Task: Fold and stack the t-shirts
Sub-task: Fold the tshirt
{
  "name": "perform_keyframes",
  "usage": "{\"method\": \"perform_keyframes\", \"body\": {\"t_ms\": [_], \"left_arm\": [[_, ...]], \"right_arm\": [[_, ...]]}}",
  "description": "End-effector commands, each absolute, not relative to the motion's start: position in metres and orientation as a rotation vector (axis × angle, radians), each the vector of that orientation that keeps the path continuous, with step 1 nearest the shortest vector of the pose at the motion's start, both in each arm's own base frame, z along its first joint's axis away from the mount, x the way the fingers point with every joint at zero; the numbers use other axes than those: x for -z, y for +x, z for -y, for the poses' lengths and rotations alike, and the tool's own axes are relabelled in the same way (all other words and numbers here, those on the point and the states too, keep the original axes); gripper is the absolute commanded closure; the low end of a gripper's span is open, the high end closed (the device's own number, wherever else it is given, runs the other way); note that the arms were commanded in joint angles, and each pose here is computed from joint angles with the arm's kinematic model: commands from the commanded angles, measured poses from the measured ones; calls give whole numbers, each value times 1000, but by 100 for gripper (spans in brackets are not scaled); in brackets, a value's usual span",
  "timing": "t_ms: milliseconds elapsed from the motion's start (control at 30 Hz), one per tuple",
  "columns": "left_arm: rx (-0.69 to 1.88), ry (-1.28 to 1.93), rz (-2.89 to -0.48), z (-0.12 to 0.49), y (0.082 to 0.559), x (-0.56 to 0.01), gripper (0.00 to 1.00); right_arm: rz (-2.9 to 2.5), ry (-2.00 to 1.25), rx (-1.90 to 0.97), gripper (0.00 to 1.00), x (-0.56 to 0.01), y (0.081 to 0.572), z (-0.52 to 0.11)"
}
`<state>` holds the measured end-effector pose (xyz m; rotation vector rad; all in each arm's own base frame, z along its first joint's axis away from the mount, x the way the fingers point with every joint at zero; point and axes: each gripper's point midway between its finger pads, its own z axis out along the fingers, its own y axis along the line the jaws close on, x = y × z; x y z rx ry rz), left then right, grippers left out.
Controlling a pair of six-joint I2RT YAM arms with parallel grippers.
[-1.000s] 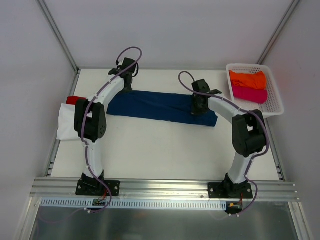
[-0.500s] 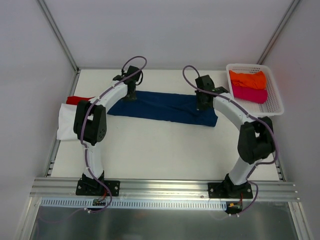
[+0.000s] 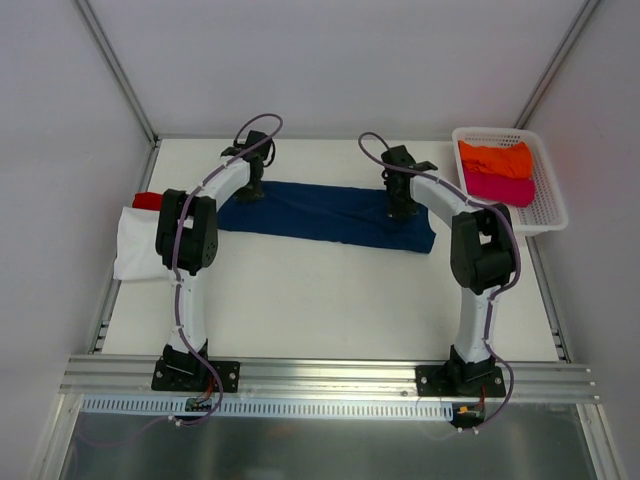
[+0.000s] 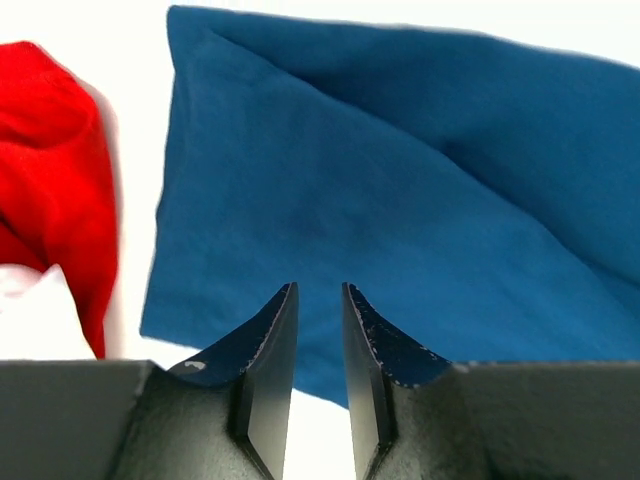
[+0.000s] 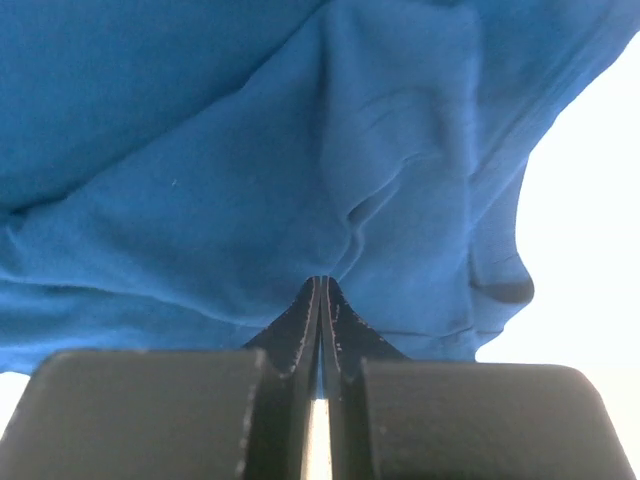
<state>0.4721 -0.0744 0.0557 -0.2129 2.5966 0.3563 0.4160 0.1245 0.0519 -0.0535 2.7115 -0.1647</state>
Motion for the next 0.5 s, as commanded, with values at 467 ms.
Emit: {"method": "perform_keyframes", "body": {"t_ms": [467], "left_arm": [[-260, -290, -2798, 72, 437, -18, 75]], "right_arm": [[-2829, 40, 170, 99, -25, 410, -117]]}}
